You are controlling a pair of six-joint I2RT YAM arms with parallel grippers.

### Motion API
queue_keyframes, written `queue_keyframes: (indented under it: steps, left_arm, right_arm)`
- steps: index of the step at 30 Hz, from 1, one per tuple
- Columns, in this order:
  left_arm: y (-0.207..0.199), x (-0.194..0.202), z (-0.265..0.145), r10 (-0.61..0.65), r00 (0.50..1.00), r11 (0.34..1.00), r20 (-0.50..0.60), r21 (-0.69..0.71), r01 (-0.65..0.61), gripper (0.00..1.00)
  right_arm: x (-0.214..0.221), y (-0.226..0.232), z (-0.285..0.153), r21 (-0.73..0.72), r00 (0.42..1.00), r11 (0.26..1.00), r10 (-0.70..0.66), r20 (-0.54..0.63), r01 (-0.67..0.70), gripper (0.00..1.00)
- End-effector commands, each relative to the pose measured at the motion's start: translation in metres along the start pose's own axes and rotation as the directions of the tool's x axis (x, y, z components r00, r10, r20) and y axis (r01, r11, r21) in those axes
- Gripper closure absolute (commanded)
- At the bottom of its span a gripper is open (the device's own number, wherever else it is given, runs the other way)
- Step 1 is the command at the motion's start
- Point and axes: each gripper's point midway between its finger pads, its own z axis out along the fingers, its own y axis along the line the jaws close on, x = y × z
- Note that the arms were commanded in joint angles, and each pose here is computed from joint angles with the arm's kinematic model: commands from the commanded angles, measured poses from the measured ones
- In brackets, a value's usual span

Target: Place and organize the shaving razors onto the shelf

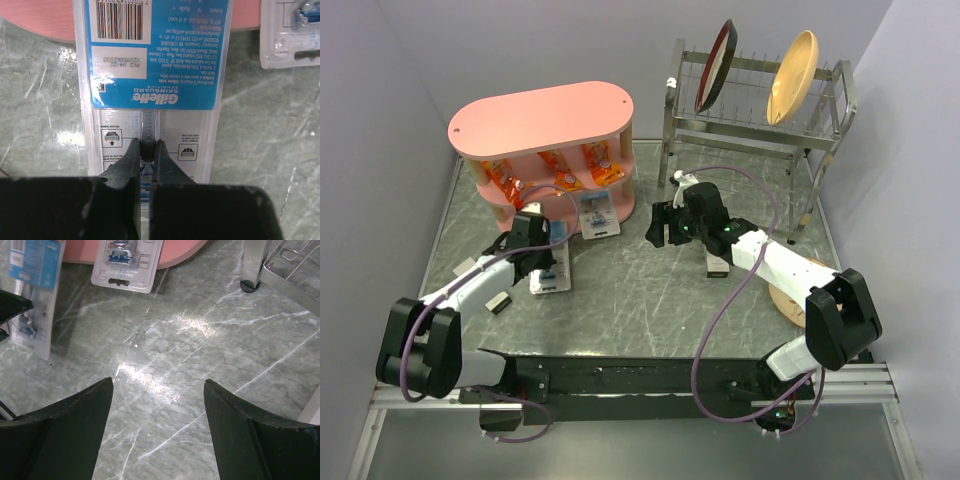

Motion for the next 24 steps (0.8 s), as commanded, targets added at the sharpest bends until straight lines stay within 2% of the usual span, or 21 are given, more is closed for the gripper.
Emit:
queue_keyframes:
  steps: [1, 4, 5, 8, 15, 17, 19, 22, 24]
  left_arm:
    - [-0.007, -0.037, 0.008, -0.033, 0.992, 0.999, 0.124, -0.003, 0.034, 0.94]
    - [-0.004, -0.039, 0.01, -0.046, 0.989, 0.999, 0.141, -0.02, 0.049, 0.89]
    - [-0.004, -0.04, 0.008, -0.044, 0.989, 0.999, 0.142, -0.019, 0.048, 0.78]
    - [-0.006, -0.038, 0.002, -0.04, 0.989, 0.999, 0.144, 0.005, 0.04, 0.62]
    - [-0.012, -0.032, -0.011, -0.033, 0.992, 0.998, 0.121, 0.055, 0.026, 0.57]
    - [-0.019, -0.015, -0.02, -0.014, 0.999, 0.996, 0.051, 0.09, 0.009, 0.54]
    - [-0.031, 0.001, -0.032, -0.007, 1.0, 0.988, 0.007, 0.155, 0.006, 0.53]
    - [-0.052, 0.019, -0.046, 0.013, 0.999, 0.978, -0.052, 0.209, -0.002, 0.59]
    - [-0.041, 0.045, -0.04, -0.022, 0.987, 0.989, -0.156, 0.142, 0.044, 0.84]
  right_arm:
    - [-0.018, 0.011, -0.003, -0.032, 0.998, 0.999, 0.002, 0.063, 0.0, 0.2]
    - [-0.019, 0.012, -0.004, -0.035, 0.998, 0.999, -0.001, 0.066, 0.003, 0.2]
    - [-0.02, 0.011, -0.004, -0.031, 0.998, 1.0, -0.002, 0.068, 0.004, 0.2]
    - [-0.019, 0.01, -0.005, -0.026, 0.997, 1.0, -0.005, 0.071, 0.007, 0.2]
    - [-0.02, 0.011, -0.004, -0.029, 0.998, 1.0, -0.003, 0.068, 0.005, 0.2]
    - [-0.02, 0.01, -0.004, -0.025, 0.998, 1.0, -0.007, 0.067, 0.009, 0.2]
    - [-0.02, 0.01, -0.004, -0.024, 0.998, 1.0, -0.008, 0.064, 0.01, 0.2]
    - [-0.018, 0.01, -0.003, -0.028, 0.998, 1.0, -0.006, 0.058, 0.008, 0.2]
    - [-0.018, 0.011, -0.003, -0.03, 0.999, 1.0, -0.007, 0.054, 0.009, 0.2]
